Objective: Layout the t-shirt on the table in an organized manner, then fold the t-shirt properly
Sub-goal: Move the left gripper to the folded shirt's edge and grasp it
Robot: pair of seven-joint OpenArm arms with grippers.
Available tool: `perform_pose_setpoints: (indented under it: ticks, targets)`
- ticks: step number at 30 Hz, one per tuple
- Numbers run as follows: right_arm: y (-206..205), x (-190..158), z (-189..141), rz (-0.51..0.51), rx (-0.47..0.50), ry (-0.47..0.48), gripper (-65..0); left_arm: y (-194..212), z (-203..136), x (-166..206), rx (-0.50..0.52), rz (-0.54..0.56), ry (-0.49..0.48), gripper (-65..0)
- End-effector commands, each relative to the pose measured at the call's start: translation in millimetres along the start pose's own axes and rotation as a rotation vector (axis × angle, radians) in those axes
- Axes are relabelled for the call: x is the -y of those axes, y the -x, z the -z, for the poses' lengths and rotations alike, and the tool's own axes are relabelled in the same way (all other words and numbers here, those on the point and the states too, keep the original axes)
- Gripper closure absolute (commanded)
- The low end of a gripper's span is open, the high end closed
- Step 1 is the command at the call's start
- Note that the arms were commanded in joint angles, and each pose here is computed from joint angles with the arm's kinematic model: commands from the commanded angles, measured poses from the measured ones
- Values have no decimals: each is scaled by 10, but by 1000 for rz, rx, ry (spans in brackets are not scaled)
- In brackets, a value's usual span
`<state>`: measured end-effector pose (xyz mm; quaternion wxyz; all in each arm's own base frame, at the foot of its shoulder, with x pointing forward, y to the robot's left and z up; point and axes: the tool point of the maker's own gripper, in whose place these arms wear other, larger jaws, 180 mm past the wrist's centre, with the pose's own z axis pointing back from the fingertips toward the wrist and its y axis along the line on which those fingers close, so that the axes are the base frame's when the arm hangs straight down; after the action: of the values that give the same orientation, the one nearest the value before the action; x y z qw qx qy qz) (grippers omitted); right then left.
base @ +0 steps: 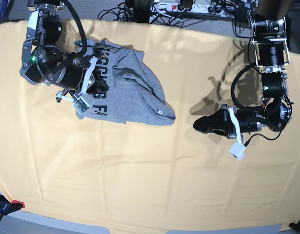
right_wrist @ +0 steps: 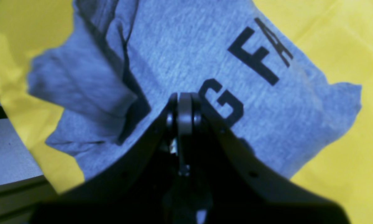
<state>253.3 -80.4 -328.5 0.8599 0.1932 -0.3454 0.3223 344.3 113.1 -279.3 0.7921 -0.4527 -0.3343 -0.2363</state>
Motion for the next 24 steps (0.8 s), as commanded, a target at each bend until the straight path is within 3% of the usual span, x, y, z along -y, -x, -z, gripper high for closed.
perform_pose_setpoints:
  ticks: [1, 8, 12, 17, 24]
  targets:
    - [-101, -66, -17, -18, 37, -27, 0, -214, -64, 41, 49, 43, 7, 0]
    - [-122, -832, 184, -80, 19, -288, 0, -214, -63, 41, 49, 43, 8, 0]
    - [-274, -1131, 212, -175, 39, -365, 0, -217, -63, 42, 49, 43, 7, 0]
    - [-656, -956, 53, -272, 132, -272, 0, -219, -64, 42, 50, 44, 7, 0]
    - [-775, -274, -199, -187, 198, -57, 0, -272, -64, 99, 77, 41, 38, 0]
